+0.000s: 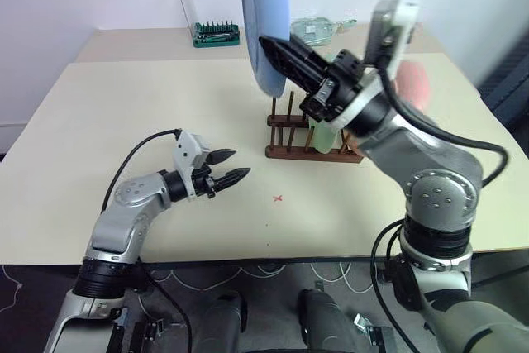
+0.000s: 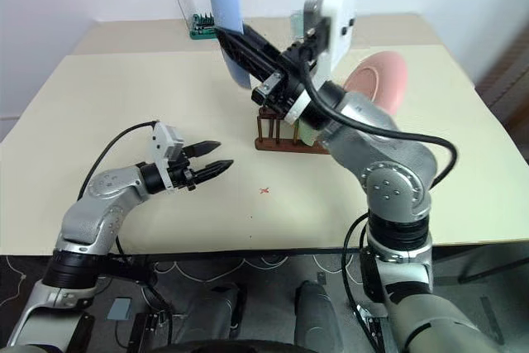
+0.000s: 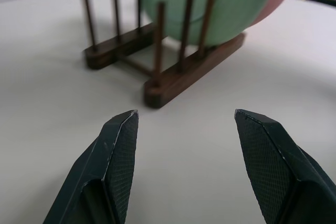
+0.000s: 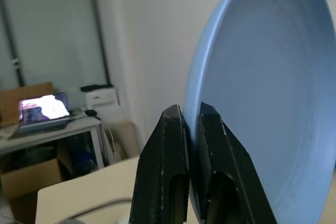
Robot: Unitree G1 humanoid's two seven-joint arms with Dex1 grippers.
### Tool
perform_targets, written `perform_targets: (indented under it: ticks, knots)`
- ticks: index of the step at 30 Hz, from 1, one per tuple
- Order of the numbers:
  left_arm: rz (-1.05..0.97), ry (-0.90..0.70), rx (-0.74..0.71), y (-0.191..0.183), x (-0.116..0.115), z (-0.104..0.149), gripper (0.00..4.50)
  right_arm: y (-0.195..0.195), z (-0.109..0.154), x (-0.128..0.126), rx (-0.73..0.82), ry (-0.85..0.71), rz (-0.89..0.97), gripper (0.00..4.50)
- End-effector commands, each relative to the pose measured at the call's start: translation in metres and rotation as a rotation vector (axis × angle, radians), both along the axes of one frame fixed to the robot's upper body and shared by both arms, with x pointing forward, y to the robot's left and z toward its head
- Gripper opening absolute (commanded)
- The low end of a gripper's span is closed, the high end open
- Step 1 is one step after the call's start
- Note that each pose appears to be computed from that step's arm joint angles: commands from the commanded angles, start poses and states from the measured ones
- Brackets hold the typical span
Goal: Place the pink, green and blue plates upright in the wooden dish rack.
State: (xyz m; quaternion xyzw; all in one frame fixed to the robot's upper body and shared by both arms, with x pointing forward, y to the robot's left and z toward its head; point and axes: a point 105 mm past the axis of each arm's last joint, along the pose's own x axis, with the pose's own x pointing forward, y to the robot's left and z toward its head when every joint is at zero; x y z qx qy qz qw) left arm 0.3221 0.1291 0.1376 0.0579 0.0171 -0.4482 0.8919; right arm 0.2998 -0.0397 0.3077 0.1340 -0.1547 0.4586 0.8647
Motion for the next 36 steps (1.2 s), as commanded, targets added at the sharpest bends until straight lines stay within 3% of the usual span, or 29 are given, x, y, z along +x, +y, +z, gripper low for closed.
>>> perform_targets:
  ticks: [1, 8, 13, 20, 23, 26, 30, 36]
  knots:
    - [0.026, -0.056, 0.002, 0.010, -0.001, 0.012, 3.02, -0.006, -0.005, 0.008, 0.035, 0.063, -0.036, 0.05]
    - [0.028, -0.052, 0.008, 0.012, -0.001, 0.009, 3.02, -0.014, -0.016, 0.018, 0.073, 0.162, -0.059, 0.05]
    - [0.010, -0.056, 0.003, 0.005, -0.001, 0.010, 3.02, -0.015, -0.038, 0.030, 0.070, 0.312, -0.091, 0.05]
    - [0.005, -0.057, 0.001, 0.002, -0.002, 0.010, 3.02, -0.016, -0.044, 0.035, 0.071, 0.368, -0.110, 0.05]
    - [-0.001, -0.058, 0.000, 0.000, -0.003, 0.010, 3.02, -0.016, -0.043, 0.035, 0.063, 0.358, -0.111, 1.07]
    - [-0.003, -0.058, -0.003, -0.002, -0.004, 0.010, 3.02, -0.012, -0.033, 0.030, -0.001, 0.262, -0.121, 2.48]
    - [-0.003, -0.058, -0.002, -0.002, -0.004, 0.010, 3.02, -0.010, -0.027, 0.026, -0.056, 0.185, -0.128, 2.48]
    - [-0.021, -0.061, -0.009, -0.007, -0.006, 0.012, 3.02, -0.037, 0.014, 0.010, -0.294, -0.175, -0.259, 2.48]
